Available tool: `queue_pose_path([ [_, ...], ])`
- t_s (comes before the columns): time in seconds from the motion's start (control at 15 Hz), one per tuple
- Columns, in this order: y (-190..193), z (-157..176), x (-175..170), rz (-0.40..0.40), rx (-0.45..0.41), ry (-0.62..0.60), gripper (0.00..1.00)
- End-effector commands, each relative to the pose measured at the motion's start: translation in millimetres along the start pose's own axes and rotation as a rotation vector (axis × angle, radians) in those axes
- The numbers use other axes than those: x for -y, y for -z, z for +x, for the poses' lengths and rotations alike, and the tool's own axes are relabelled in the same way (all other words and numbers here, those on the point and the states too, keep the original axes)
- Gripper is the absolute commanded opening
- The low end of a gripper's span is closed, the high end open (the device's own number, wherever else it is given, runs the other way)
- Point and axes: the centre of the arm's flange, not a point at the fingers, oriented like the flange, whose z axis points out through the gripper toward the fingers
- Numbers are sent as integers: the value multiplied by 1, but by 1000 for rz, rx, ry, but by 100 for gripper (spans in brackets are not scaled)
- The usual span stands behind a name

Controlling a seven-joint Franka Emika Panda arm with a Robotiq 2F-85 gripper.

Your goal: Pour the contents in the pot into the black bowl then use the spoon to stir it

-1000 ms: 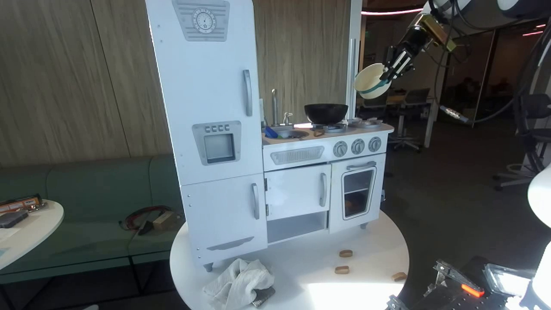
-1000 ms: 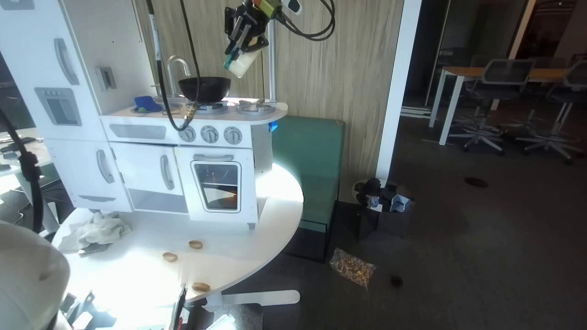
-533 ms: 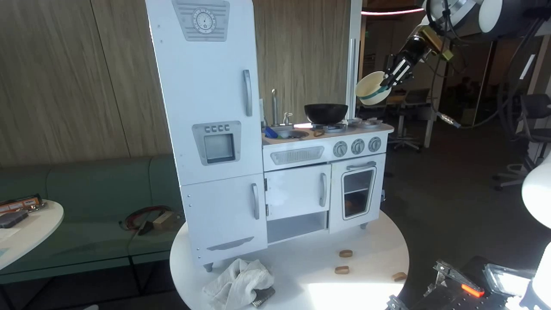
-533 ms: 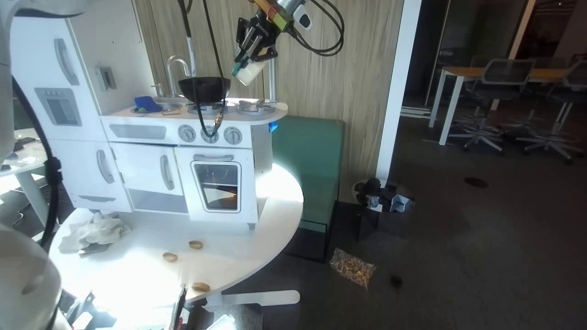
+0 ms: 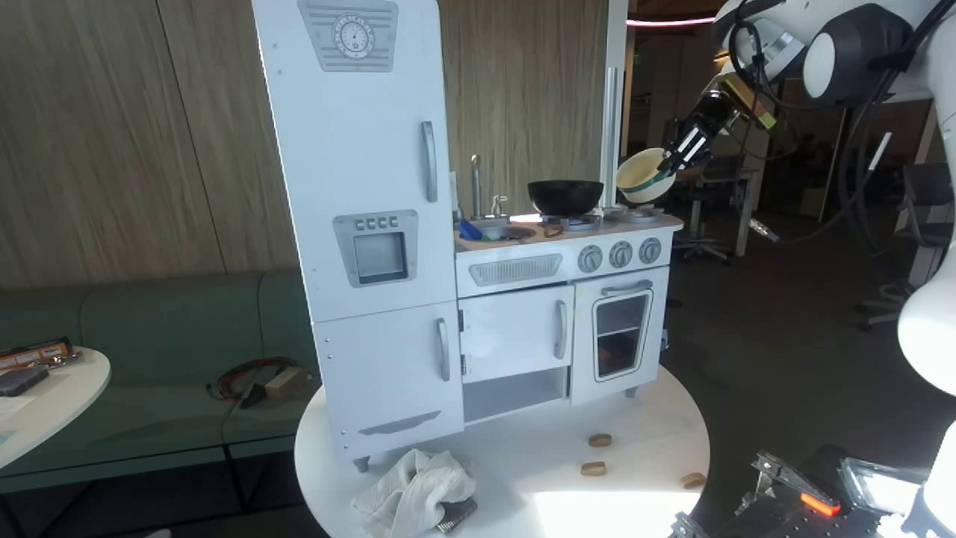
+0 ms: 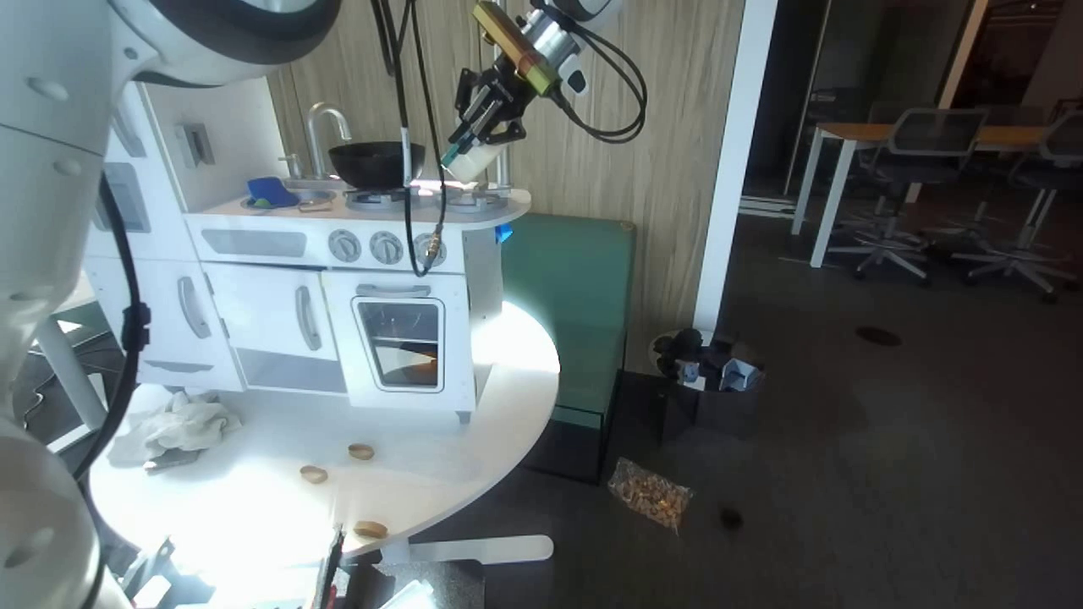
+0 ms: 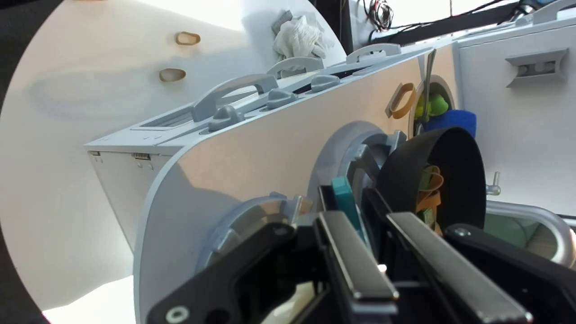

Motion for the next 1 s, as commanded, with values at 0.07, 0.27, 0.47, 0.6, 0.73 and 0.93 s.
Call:
queue_pose_path([
  [0.07, 16, 29, 11, 38, 40, 29, 8],
  [0.27, 13, 37, 11, 78, 67, 49, 8],
  [0.47, 12, 43, 9, 126, 87, 58, 8],
  [0.6, 10, 46, 5, 144, 99, 54, 8],
  [0.73, 8, 49, 1, 153, 111, 46, 8],
  [0.93, 1, 55, -5, 154, 134, 23, 8],
])
